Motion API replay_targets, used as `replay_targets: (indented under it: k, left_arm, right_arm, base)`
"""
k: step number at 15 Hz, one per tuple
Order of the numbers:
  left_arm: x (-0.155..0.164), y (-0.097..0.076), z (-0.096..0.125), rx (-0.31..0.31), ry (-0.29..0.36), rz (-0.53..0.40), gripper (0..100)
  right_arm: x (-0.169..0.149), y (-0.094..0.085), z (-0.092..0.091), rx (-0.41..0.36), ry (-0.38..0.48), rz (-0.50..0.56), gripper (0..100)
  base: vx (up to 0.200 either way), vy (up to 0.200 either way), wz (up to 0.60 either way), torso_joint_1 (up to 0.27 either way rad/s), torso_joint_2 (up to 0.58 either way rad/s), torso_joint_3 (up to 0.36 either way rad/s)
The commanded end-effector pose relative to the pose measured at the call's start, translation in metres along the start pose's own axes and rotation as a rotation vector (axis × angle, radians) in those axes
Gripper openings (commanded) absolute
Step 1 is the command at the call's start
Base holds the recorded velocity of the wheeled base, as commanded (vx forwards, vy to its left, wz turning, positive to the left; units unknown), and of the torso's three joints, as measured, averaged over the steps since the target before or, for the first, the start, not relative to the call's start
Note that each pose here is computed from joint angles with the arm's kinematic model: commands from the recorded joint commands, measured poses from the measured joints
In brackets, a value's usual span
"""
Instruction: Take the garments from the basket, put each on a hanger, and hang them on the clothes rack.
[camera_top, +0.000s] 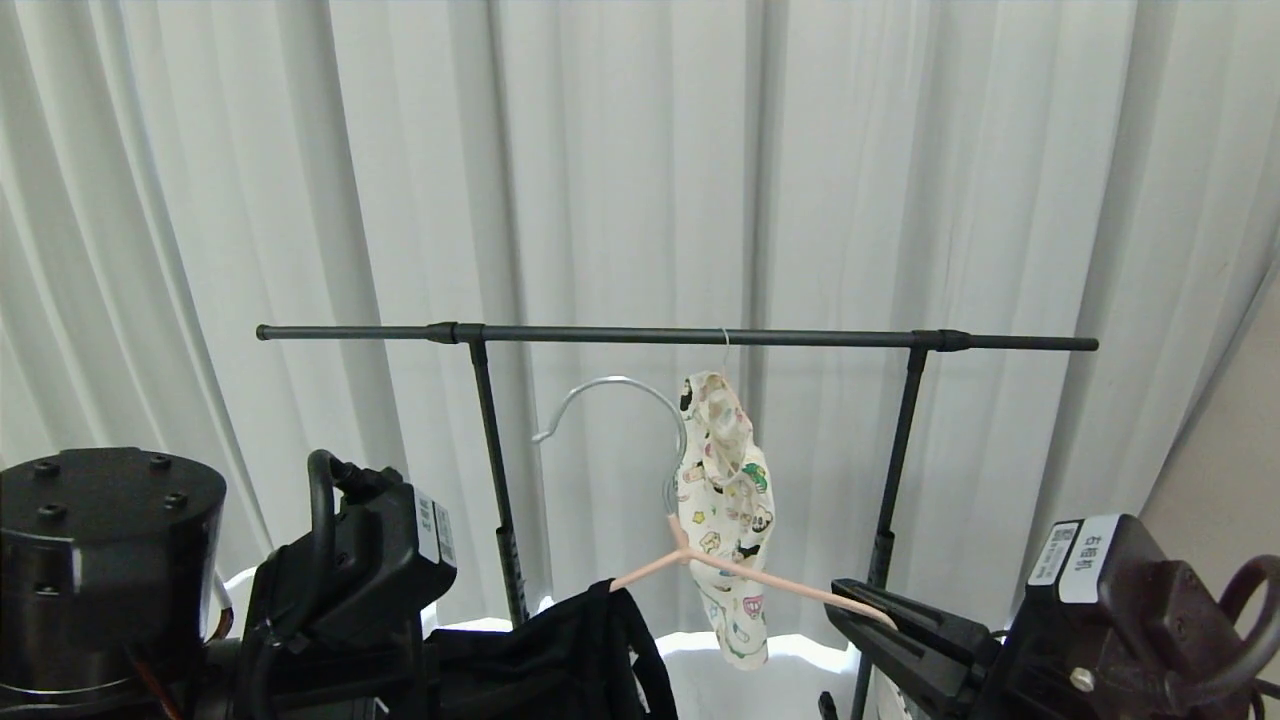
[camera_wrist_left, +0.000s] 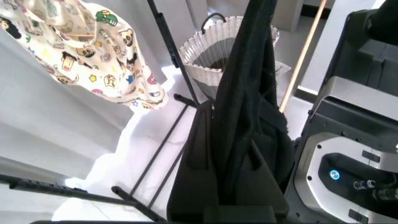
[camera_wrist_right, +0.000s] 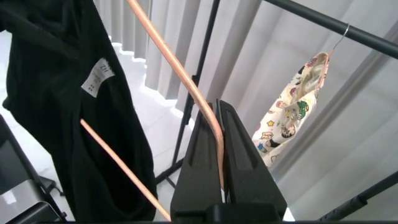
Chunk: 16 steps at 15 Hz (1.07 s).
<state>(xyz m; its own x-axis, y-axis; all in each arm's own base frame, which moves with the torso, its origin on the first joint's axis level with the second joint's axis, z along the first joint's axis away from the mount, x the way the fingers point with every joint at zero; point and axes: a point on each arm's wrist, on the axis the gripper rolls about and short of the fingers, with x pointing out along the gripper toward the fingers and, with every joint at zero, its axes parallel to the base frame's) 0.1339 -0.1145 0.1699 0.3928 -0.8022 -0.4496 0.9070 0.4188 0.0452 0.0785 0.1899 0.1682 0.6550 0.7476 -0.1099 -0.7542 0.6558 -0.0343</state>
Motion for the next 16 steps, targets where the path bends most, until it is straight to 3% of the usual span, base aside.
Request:
replay_targets:
  k: [1,4,9,11,13,16]
  left_arm:
    - [0.0,0.001,0.0,-0.001,0.002,0.006,0]
    - [-0.001,0.0,-0.005,-0.006,0.015,0.013,0]
    - [-0.007,0.013,-0.022,0.005,0.124,0.278,0]
    - [-0.012,0.017,-0.019,0.002,0.11,0.329,0]
    - [-0.015,0.023,-0.006,0.017,0.055,0.423,0]
    - [-0.019,0.026,0.01,0.036,-0.002,0.462,0]
  right_arm:
    - [0.001,0.0,-0.002,-0.007,0.013,-0.001,100]
    - [0.001,-0.003,-0.009,-0.023,0.037,-0.014,100]
    - [0.001,-0.012,-0.013,-0.028,0.056,-0.075,100]
    - [0.004,-0.011,-0.016,-0.029,0.07,-0.069,100]
    - [0.007,-0.004,-0.02,-0.023,0.089,-0.046,100]
    - [0.026,0.025,-0.027,0.029,0.133,0.037,100]
  base:
    - [0.0,0.0,0.0,0.0,0.0,0.0]
    - [0.0,0.0,0.0,0.0,0.0,0.0]
    - [0.0,0.0,0.0,0.0,0.0,0.0]
    - [0.0,0.0,0.0,0.0,0.0,0.0]
    - [0.0,0.0,0.0,0.0,0.0,0.0]
    - [0.0,0.0,0.0,0.0,0.0,0.0]
